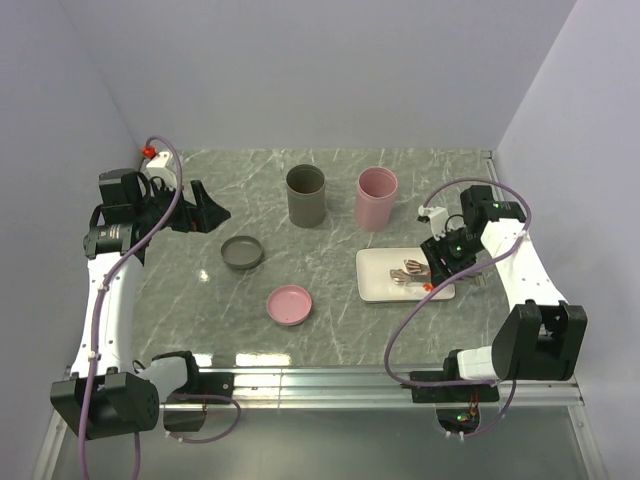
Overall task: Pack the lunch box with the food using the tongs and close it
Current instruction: Pick up the fake food from the plate.
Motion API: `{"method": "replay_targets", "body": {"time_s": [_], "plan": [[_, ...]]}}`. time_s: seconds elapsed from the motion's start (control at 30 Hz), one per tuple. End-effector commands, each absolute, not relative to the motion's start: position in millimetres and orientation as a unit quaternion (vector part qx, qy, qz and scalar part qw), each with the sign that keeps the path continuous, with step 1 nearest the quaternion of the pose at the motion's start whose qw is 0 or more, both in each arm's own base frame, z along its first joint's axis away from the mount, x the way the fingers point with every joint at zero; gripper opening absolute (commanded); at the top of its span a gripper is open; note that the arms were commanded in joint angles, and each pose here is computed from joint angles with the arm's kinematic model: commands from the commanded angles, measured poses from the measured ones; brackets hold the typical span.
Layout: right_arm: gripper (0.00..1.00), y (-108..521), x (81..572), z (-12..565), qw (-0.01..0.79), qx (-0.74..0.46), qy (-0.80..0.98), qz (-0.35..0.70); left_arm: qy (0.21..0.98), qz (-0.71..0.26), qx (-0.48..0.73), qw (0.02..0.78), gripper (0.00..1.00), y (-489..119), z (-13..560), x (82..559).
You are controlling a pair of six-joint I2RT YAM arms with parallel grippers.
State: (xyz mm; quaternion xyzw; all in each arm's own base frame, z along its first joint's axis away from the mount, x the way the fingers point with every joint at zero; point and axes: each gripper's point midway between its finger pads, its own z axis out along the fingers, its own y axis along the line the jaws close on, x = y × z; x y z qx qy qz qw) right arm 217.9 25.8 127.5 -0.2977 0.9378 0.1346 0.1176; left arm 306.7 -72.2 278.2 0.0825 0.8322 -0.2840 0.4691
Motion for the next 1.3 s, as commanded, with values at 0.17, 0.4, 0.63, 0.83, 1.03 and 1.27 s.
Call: {"method": "replay_targets", "body": {"time_s": [0.17, 0.4, 0.63, 0.83, 1.03, 1.27], "plan": [[0.57, 29.4, 228.0, 128.8, 0.141, -0.302, 0.935, 0.119, 0.825, -0.279, 0.096, 0.482, 0.99, -71.6, 281.0, 310.7], [0.55, 26.2, 225.7, 122.7, 0.139, -0.297, 0.939, 0.106, 0.825, -0.279, 0.095, 0.481, 1.00, -71.8, 279.7, 309.9], [0.53, 28.5, 219.9, 119.4, 0.132, -0.314, 0.936, 0.092, 0.825, -0.281, 0.094, 0.481, 0.99, -72.0, 279.9, 310.4], [0.53, 30.3, 214.6, 120.7, 0.131, -0.321, 0.934, 0.086, 0.824, -0.281, 0.094, 0.483, 0.99, -72.3, 280.8, 309.0], [0.51, 30.2, 212.8, 123.0, 0.133, -0.320, 0.934, 0.084, 0.823, -0.281, 0.095, 0.485, 0.99, -72.6, 283.0, 308.4], [0.43, 36.9, 217.4, 128.4, 0.141, -0.317, 0.933, 0.096, 0.823, -0.281, 0.095, 0.485, 0.99, -72.3, 283.0, 307.7]]}}
